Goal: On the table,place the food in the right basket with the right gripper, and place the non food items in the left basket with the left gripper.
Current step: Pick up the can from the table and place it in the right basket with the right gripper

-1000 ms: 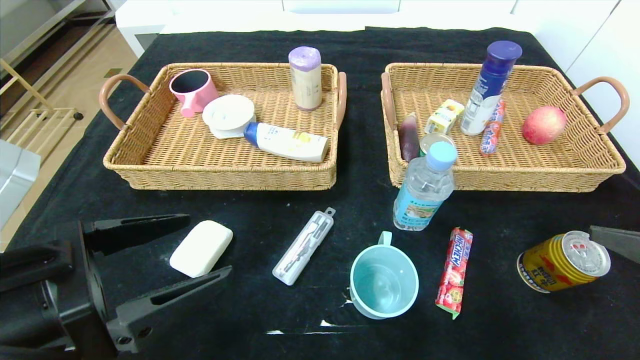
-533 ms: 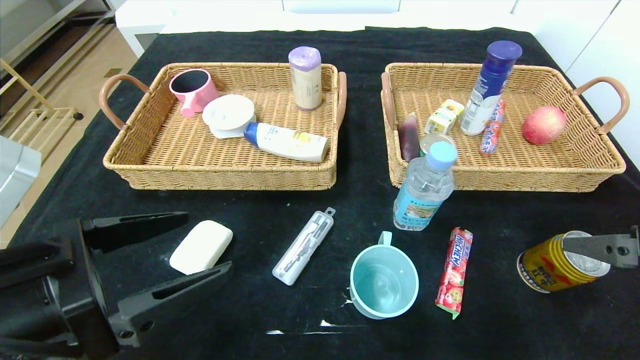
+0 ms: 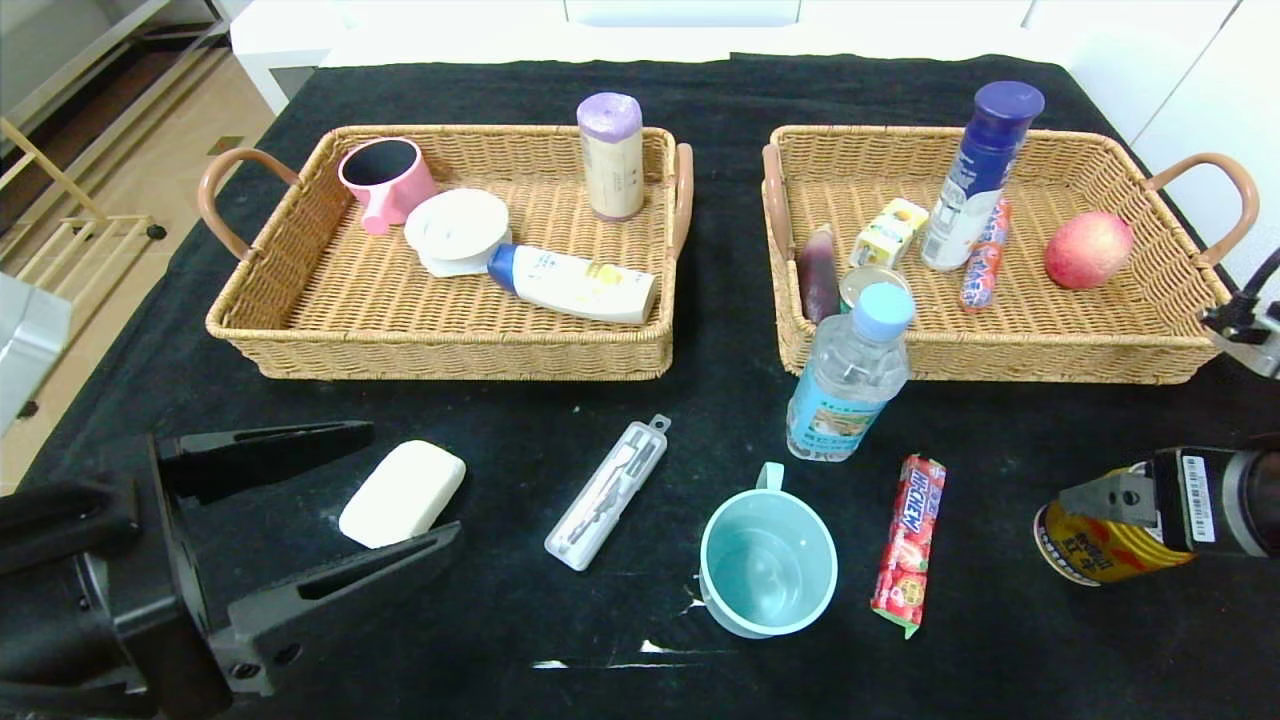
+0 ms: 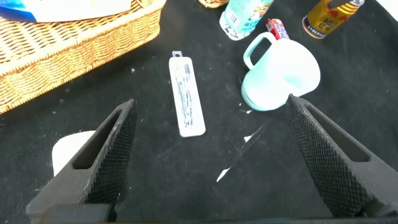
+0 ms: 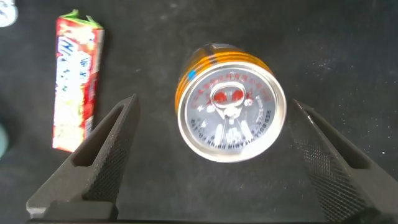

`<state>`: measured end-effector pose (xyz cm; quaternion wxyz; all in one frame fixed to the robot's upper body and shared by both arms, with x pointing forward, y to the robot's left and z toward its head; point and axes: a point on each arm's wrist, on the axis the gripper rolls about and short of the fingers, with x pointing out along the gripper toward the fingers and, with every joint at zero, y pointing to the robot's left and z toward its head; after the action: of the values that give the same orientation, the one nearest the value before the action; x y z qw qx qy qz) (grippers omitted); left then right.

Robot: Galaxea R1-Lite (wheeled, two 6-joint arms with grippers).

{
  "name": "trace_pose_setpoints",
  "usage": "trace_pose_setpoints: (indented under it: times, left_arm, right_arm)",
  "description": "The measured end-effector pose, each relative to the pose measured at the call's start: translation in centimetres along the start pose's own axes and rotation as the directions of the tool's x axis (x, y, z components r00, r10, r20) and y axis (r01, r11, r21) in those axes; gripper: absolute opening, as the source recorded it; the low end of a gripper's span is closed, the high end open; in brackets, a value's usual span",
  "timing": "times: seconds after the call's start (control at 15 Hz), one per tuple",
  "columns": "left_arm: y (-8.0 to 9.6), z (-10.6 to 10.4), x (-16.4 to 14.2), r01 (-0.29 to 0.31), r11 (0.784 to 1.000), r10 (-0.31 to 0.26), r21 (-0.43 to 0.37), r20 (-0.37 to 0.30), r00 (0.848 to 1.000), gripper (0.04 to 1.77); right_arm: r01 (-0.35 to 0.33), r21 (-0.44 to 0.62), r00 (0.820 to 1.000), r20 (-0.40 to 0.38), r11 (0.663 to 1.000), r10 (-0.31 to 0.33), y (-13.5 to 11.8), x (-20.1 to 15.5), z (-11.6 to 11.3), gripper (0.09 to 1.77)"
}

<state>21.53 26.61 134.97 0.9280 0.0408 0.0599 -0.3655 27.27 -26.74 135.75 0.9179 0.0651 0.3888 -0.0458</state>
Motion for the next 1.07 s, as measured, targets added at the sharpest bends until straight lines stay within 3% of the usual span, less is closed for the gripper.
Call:
trace_pose_setpoints:
  times: [0.47, 1.07]
  left_arm:
    - [-0.1, 0.0, -0.2, 0.000, 1.000, 0.000, 0.007, 0.004, 1.000, 1.72]
    - [-0.2, 0.0, -0.5, -0.001, 1.000, 0.001, 0.013, 0.013, 1.000, 1.72]
  right_arm:
    - [0.058, 0.024, 0.997, -0.049, 0.998, -0.056, -0.4, 2.0, 0.3, 1.71]
    - [0.025, 0.068, 0.997, -0.079, 0.997, -0.019, 0.0, 3.7, 0.5, 1.71]
